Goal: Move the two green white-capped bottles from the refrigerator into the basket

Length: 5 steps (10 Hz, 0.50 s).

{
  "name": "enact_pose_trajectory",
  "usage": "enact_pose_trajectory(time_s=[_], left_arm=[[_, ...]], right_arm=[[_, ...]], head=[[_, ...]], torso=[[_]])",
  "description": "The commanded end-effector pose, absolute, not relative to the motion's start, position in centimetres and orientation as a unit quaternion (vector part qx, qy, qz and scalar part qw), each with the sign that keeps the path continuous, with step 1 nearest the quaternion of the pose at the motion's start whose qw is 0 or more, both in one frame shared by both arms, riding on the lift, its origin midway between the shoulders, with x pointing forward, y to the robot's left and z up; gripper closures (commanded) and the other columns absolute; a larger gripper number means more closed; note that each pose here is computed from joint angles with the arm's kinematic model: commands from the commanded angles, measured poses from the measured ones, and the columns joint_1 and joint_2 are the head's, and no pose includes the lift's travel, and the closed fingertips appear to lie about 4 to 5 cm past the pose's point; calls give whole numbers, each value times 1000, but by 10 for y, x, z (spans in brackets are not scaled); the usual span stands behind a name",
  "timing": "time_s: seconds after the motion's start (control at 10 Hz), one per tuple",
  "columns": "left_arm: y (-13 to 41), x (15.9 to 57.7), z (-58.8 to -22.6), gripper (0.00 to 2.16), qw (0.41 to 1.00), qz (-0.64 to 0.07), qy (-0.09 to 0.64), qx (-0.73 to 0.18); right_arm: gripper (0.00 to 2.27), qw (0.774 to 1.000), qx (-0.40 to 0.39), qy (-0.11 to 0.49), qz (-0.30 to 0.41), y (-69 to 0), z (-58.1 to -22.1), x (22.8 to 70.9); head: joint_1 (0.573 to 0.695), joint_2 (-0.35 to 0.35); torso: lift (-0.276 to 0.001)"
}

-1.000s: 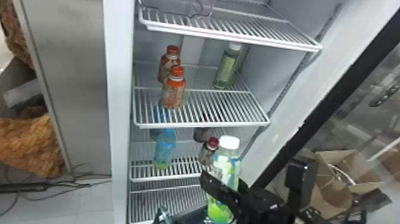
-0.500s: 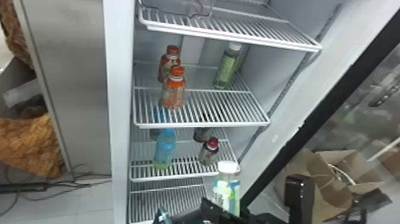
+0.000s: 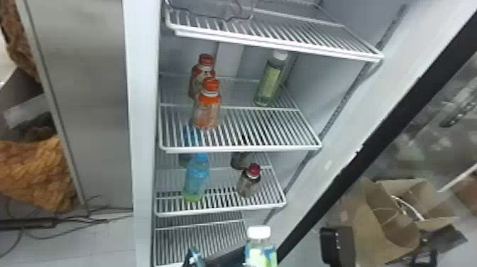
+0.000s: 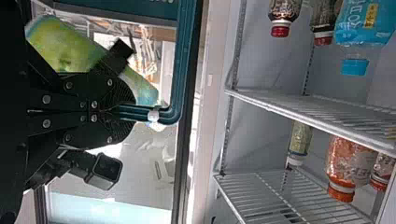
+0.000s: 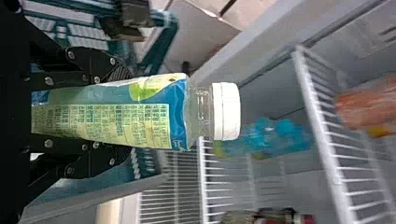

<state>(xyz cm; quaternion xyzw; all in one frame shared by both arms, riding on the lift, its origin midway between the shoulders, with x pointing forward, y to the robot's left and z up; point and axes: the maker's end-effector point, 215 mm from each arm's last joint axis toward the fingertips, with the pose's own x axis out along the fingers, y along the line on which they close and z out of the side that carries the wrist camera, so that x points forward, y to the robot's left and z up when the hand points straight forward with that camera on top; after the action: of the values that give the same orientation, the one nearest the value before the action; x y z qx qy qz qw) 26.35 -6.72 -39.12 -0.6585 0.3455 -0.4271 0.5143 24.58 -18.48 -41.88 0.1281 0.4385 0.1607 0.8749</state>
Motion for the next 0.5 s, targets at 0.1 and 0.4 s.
enact_pose_trajectory(time_s=[0.1, 0.4], left_arm=[[-67, 263, -392, 1216, 514, -428, 347, -658], [-69, 263, -391, 1216, 514, -430, 348, -655]], right_arm=[[861, 859, 126, 471, 158, -187, -432, 234], [676, 859, 130, 470, 159, -188, -437, 238]], head=[[695, -350], [695, -350]], torso=[[-4], [-4]])
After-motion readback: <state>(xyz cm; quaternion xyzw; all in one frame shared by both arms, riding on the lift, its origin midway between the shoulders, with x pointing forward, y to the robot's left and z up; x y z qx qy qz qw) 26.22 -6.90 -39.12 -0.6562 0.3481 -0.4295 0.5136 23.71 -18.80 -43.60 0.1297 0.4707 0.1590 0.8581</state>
